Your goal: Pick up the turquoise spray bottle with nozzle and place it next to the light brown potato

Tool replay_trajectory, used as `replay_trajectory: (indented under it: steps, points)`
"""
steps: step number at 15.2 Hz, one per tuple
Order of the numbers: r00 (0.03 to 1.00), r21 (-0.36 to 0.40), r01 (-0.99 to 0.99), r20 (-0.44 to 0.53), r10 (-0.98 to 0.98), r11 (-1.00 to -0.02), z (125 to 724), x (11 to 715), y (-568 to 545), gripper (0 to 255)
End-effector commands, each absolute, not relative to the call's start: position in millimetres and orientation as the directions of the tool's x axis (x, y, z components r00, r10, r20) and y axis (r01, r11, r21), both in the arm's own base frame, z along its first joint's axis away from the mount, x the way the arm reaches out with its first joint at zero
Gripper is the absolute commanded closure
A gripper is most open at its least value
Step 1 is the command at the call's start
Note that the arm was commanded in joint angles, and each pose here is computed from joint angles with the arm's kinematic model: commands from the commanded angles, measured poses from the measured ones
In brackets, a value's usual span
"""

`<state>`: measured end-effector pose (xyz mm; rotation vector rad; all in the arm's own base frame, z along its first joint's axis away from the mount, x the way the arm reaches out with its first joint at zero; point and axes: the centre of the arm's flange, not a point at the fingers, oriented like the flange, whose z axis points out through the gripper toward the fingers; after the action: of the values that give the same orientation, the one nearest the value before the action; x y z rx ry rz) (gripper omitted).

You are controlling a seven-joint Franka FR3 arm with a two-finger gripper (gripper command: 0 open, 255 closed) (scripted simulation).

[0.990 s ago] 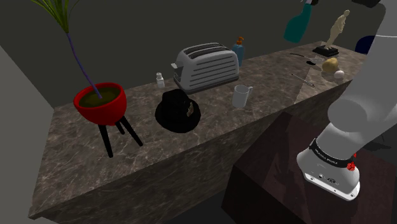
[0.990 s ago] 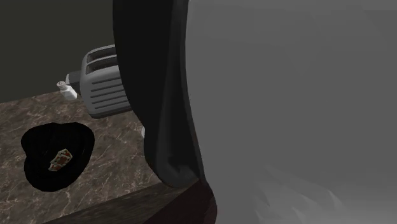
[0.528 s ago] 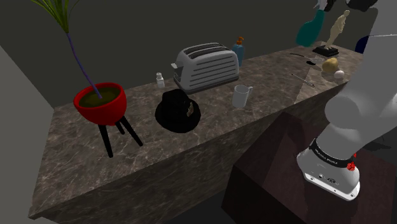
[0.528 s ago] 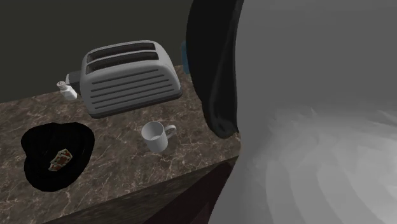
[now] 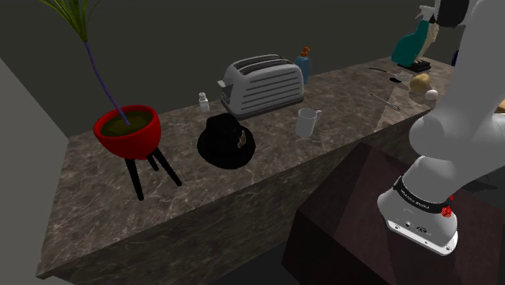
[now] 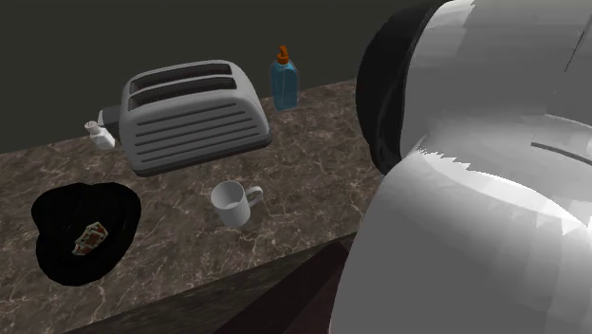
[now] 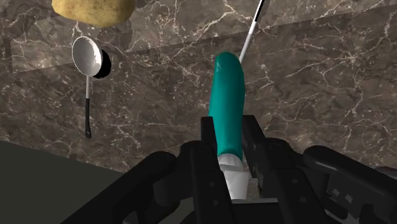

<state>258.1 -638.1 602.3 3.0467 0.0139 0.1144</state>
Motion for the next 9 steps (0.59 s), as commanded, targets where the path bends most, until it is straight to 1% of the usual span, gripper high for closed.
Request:
replay_trajectory:
  steps: [1,5,9]
  points:
    - [0.997,0.092,0.008,0.075,0.014,-0.996,593,244,-659,255]
    - [0.997,0.092,0.008,0.075,0.014,-0.996,576,214,-700,255]
    - [0.997,0.092,0.008,0.075,0.014,-0.996,555,215,-700,255]
